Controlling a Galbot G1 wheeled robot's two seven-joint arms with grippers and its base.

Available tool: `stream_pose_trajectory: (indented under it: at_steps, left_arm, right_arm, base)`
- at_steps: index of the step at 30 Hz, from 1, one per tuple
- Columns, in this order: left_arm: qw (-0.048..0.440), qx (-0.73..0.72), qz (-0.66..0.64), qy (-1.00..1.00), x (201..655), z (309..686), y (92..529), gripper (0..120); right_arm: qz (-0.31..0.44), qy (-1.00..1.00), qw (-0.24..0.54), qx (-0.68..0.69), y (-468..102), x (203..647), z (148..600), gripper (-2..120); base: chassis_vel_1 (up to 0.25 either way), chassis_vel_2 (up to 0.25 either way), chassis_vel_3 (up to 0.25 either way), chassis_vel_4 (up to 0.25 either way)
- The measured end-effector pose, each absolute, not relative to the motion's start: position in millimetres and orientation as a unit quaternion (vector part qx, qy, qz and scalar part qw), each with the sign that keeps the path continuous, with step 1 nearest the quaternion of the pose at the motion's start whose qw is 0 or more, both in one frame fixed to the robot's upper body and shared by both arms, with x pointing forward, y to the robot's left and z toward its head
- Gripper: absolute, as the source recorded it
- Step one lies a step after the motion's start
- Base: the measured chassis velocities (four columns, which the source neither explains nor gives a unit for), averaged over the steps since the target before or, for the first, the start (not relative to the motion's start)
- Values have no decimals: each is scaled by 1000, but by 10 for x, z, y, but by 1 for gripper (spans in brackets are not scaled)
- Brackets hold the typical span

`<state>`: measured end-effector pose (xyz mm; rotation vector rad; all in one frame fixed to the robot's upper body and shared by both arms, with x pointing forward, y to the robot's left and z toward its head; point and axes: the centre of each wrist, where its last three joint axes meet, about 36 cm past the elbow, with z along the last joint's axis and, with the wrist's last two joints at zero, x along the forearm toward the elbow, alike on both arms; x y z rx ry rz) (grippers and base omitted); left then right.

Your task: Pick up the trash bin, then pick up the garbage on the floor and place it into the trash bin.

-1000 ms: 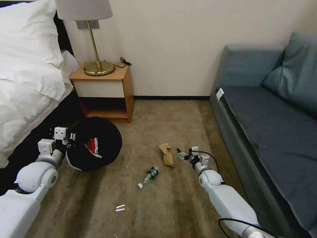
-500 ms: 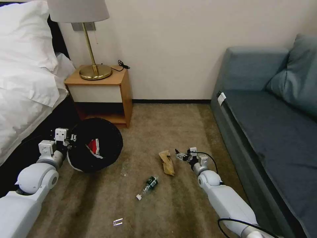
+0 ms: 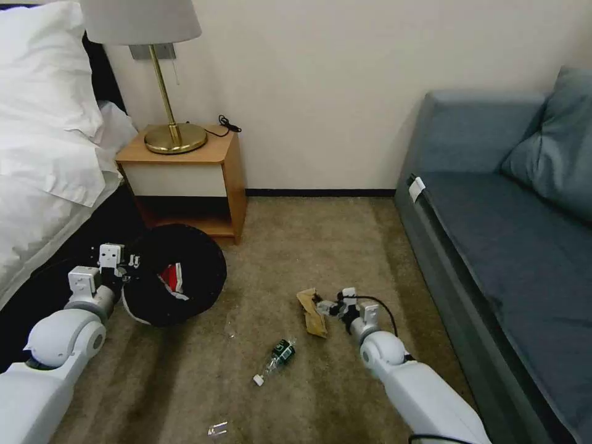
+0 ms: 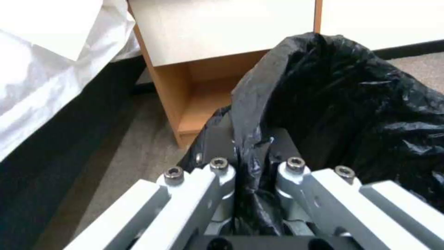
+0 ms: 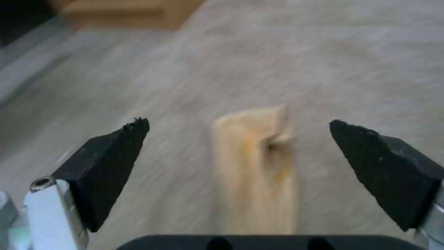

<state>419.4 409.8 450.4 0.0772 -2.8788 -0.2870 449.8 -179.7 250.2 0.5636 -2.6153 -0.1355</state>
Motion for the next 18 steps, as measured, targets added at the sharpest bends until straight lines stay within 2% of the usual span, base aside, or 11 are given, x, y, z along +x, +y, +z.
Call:
stream_pose_trajectory:
  at_steps: [6, 14, 18]
  left_arm:
    - [120, 26, -100, -987, 4189, 4528, 4076, 6]
    - [123, 26, -94, -988, 4046, 4461, 3982, 6]
    - [126, 26, -89, -988, 3953, 4379, 3969, 6]
  right_arm:
    - [-22, -931, 244, 270, -1641, 4232, 2606, 100]
    - [46, -873, 243, 421, -2071, 4115, 2516, 100]
    - [94, -843, 226, 479, -2187, 4220, 2508, 100]
  base:
    - [0, 0, 0, 0]
    - [0, 0, 0, 0]
    - [0, 0, 0, 0]
